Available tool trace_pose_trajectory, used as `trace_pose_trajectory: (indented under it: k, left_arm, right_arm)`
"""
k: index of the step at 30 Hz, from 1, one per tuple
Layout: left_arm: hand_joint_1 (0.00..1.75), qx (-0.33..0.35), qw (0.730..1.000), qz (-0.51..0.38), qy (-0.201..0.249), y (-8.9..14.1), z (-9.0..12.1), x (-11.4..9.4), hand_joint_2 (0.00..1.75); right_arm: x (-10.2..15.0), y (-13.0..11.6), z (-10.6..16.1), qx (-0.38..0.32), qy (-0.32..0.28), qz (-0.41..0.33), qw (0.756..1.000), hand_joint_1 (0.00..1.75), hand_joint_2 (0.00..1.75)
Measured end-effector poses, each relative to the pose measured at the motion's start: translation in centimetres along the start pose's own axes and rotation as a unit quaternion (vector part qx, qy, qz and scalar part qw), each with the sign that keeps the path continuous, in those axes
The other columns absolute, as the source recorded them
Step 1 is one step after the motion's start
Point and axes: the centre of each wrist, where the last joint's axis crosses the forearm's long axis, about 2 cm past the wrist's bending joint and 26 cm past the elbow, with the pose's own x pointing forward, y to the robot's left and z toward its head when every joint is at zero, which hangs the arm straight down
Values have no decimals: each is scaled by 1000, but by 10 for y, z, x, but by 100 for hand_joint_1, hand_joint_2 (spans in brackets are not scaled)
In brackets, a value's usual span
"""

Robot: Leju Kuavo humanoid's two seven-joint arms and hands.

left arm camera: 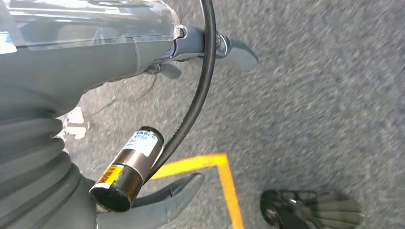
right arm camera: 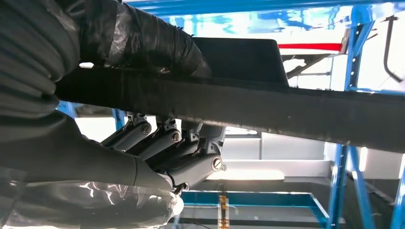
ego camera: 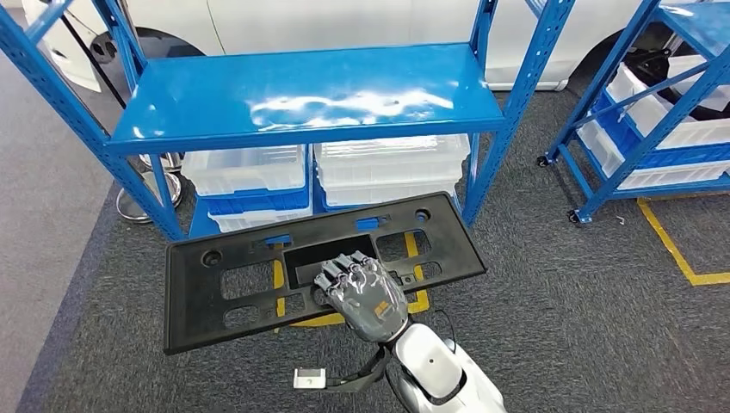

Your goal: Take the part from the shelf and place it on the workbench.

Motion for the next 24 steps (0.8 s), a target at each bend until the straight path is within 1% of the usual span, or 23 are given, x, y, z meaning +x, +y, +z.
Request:
trace_pose_trajectory:
  k: [24]
  left_arm:
    - [0,4,1000,-1,2,1,0,1,175]
  right_arm:
    - [2,3,2,10,3,-8,1000,166,175]
